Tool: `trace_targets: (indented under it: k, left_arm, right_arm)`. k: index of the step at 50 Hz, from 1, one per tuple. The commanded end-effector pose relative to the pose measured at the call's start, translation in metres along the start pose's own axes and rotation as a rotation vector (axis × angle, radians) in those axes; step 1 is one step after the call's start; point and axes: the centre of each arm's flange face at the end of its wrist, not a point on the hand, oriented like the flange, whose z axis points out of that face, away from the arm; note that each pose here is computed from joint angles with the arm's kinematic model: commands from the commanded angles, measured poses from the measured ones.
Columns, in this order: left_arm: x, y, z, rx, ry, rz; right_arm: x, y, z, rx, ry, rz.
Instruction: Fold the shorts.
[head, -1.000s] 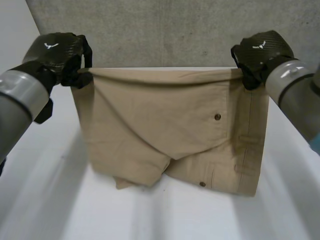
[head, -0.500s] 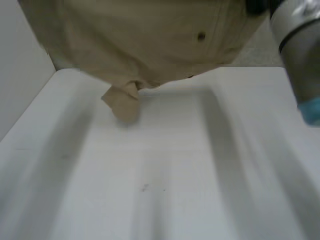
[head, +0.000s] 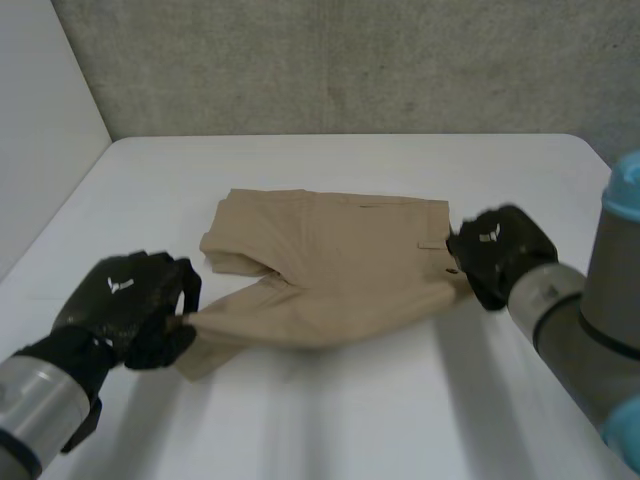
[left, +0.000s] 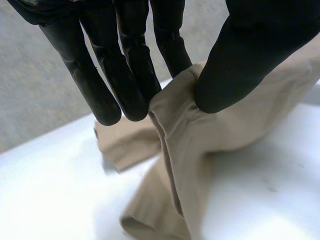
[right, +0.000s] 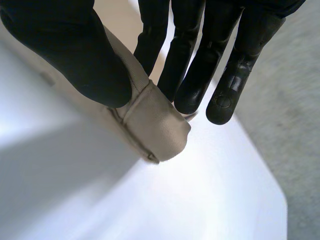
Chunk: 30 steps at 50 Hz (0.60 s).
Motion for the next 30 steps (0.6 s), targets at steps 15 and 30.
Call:
trace_targets:
  k: [15,30]
  left_arm:
    - [0.016,-0.070,-0.081,0.196,0.110,0.099]
    - [-0.007,-0.033,0.027,0.046,0.100,0.062]
  right_arm:
    - [0.029,-0.008,-0.097,0.050,-0.067,-0.091]
    - [0.033,0.032,-0.008,-0.084,-0.107,-0.024]
